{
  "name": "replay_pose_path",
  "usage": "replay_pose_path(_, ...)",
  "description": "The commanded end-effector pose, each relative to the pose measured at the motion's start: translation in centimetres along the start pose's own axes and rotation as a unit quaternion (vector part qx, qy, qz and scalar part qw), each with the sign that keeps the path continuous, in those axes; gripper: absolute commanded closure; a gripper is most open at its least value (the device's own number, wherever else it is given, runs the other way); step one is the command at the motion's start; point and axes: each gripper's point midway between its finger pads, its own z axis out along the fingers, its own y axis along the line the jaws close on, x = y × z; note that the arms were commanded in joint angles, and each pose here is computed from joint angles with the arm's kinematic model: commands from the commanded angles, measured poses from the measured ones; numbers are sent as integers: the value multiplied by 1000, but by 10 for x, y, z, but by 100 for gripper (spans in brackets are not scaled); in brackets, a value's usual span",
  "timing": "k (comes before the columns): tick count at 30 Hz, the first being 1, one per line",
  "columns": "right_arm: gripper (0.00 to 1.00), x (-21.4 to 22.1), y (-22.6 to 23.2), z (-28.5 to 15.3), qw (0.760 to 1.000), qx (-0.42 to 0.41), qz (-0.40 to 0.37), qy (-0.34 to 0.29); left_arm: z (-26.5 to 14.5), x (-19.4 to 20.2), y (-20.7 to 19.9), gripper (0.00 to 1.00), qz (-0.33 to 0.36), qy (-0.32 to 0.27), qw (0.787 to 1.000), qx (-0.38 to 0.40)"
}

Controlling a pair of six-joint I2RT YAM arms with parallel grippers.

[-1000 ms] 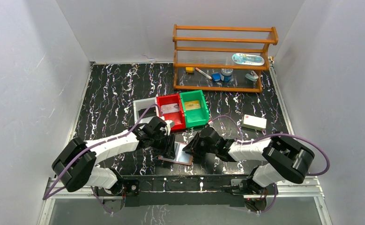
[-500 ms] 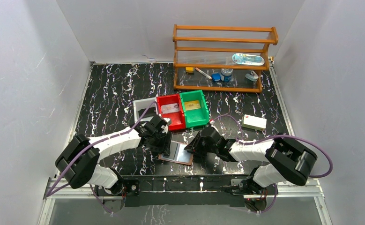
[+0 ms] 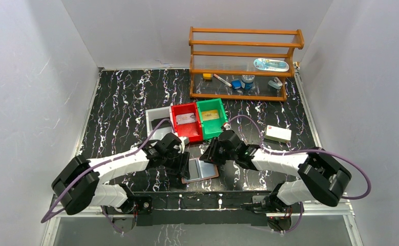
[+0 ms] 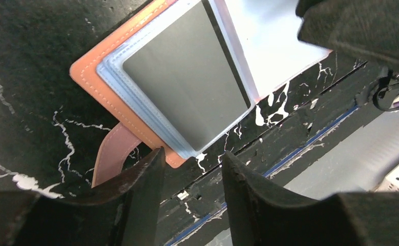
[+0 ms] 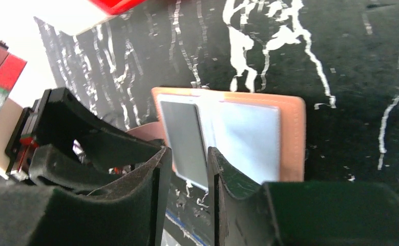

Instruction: Take the credit cards out of the card holder

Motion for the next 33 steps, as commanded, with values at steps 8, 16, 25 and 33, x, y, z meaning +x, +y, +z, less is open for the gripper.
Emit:
replay_pose_path(8,62,4,41,-15,995,-99,-20,17,-36,-35,-27,55,16,-84,996,21)
replay_pose_path(16,64,19,34,-2,994,-100,-4,52,-17,-37,-29,60,6,-77,996,36)
replay_pose_path(25,65,30,24,12,993,-90,13,79,-1,-34,-10,63,-15,-71,997,5)
replay_pose_path(33,66,37,7,20,994,-59,23,90,4,-25,13,64,-34,-67,996,-42)
